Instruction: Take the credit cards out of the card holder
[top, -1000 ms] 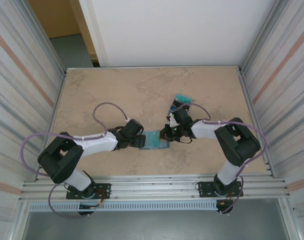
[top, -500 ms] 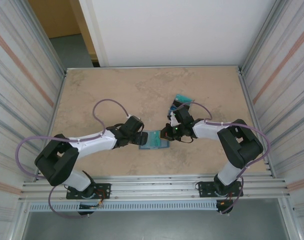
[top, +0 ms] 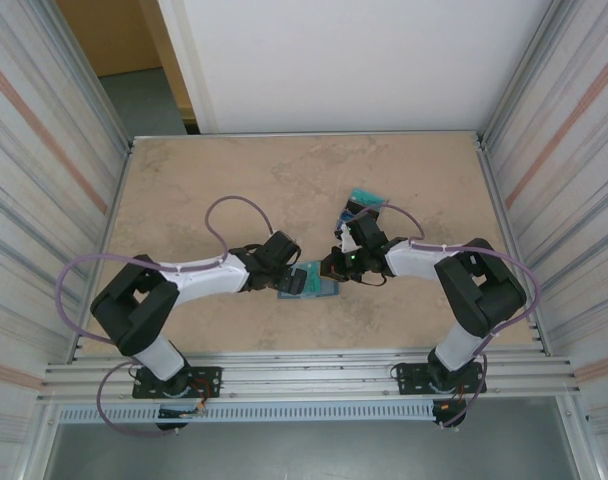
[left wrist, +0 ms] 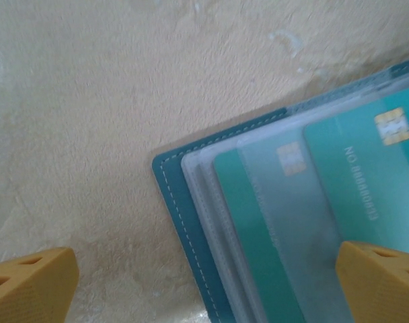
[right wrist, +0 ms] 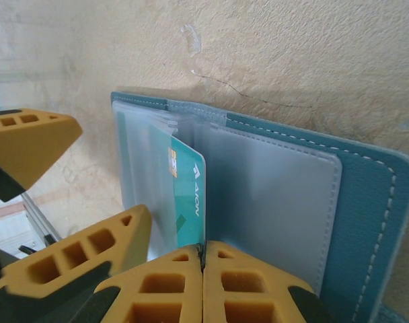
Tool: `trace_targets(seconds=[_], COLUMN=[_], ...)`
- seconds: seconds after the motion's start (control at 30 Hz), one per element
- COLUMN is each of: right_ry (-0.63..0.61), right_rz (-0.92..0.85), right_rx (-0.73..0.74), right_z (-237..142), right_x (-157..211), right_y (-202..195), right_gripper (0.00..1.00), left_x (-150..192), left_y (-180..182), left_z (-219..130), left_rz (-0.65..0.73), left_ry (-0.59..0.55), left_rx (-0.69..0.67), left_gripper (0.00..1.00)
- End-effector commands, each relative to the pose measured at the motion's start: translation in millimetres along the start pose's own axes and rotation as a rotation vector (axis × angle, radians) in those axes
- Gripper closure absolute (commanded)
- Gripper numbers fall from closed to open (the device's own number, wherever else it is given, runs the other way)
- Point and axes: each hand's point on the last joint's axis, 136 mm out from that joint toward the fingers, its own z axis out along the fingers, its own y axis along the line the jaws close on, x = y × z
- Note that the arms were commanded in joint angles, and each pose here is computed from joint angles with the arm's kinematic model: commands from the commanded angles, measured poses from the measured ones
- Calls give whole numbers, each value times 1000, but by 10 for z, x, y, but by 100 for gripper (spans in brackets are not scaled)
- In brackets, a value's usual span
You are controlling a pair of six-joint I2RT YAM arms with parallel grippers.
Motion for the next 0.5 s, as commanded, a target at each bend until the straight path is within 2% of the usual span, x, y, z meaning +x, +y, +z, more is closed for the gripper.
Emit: trace_targets(seconds=[0.0, 0.3, 0.47], right_ry=[2, -16, -37], right_rz=[1, 13, 39], right_rx=[-15, -101, -177], right_z=[-20, 21, 54], right_x=[28, 19, 24], right_y=[1, 72, 118], right_gripper=[92, 80, 78], left_x=[9, 126, 203], left_y=[-11, 45, 53], left_z=[1, 71, 87], left_rz=[40, 41, 16], left_ry=[26, 88, 108], left_rx=[-9, -49, -46], left_gripper=[1, 1, 1])
